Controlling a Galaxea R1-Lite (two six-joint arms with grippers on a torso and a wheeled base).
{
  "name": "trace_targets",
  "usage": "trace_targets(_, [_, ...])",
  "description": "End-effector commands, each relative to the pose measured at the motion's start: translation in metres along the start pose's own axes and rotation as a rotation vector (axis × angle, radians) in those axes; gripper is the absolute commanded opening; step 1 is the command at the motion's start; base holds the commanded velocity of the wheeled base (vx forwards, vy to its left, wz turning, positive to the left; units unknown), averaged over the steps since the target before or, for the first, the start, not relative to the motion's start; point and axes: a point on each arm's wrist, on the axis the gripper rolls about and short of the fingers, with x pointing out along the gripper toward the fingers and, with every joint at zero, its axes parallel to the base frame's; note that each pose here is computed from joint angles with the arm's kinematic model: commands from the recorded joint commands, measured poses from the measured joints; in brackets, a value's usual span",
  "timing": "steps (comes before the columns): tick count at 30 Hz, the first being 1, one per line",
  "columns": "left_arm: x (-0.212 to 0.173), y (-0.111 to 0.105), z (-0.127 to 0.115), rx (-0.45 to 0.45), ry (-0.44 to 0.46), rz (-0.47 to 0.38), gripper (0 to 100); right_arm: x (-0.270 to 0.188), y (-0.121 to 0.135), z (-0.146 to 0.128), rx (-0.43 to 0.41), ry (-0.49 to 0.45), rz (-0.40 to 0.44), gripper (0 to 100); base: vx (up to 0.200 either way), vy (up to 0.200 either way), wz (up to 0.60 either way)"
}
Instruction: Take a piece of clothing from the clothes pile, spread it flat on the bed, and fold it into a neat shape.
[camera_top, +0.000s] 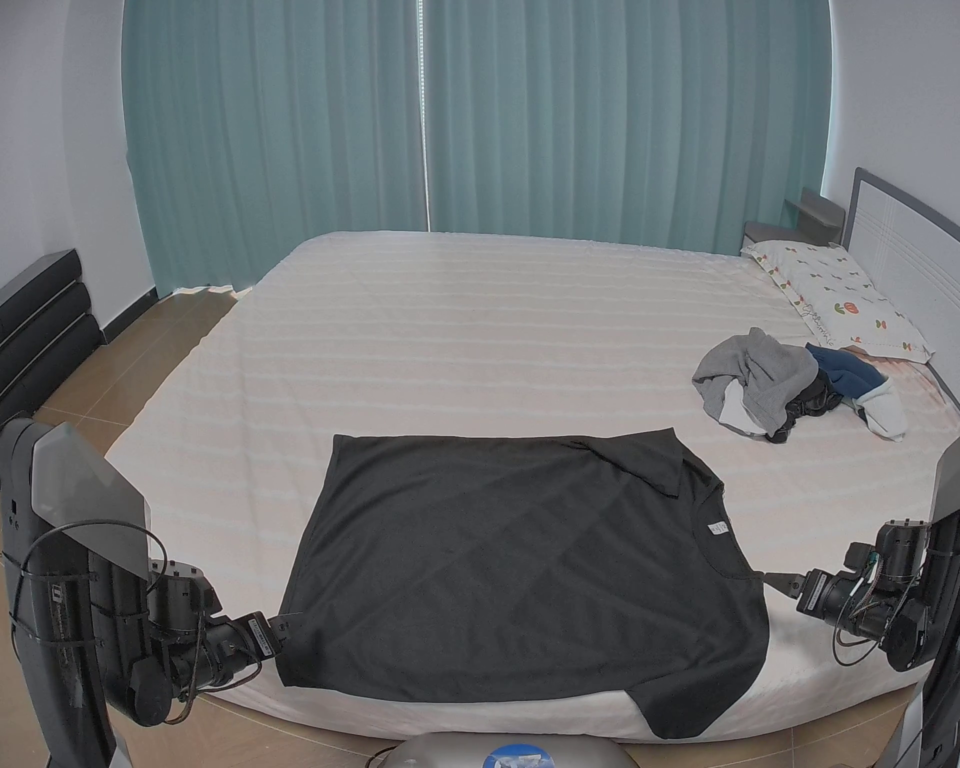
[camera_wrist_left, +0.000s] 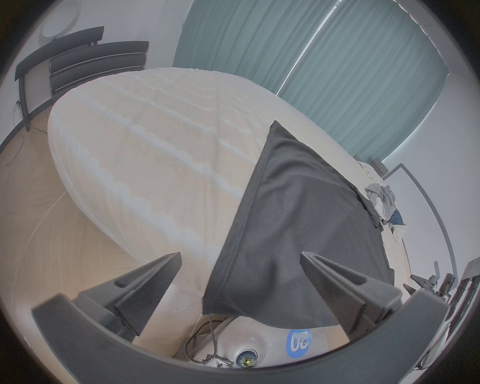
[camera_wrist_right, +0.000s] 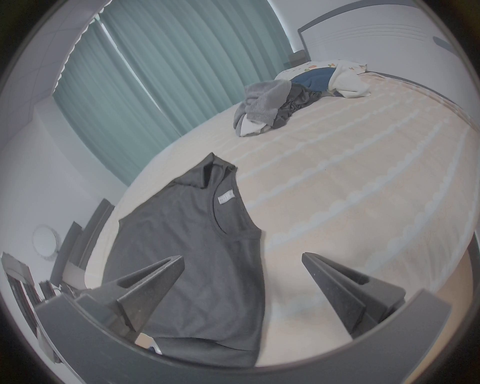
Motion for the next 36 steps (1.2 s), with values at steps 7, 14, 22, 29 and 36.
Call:
trace_targets(7, [0.008,0.001,0.003,-0.015,-0.016,-0.01,100,-0.006,0.043,0.018,0.104,-0.094,0.181,100,0.0,0.057,0.0])
trace_targets(14, [0.022,-0.001,0.003,-0.087,0.011,-0.068,100,0.043,0.051,0.025,0.204,-0.082,0.223,100,0.0,0.0,0.0])
trace_targets(22, [0.027,-0.006,0.005,-0.148,-0.003,-0.085,100,0.105,0.069,0.057,0.217,-0.002,0.201,100,0.0,0.0,0.0])
trace_targets(29, [0.029,-0.006,0.004,-0.144,0.001,-0.08,100,0.152,0.083,0.076,0.28,0.069,0.147,100,0.171,0.0,0.0])
trace_targets(36, [0.03,-0.006,0.004,-0.138,0.0,-0.081,100,0.189,0.102,0.074,0.259,0.101,0.101,100,0.0,0.0,0.0])
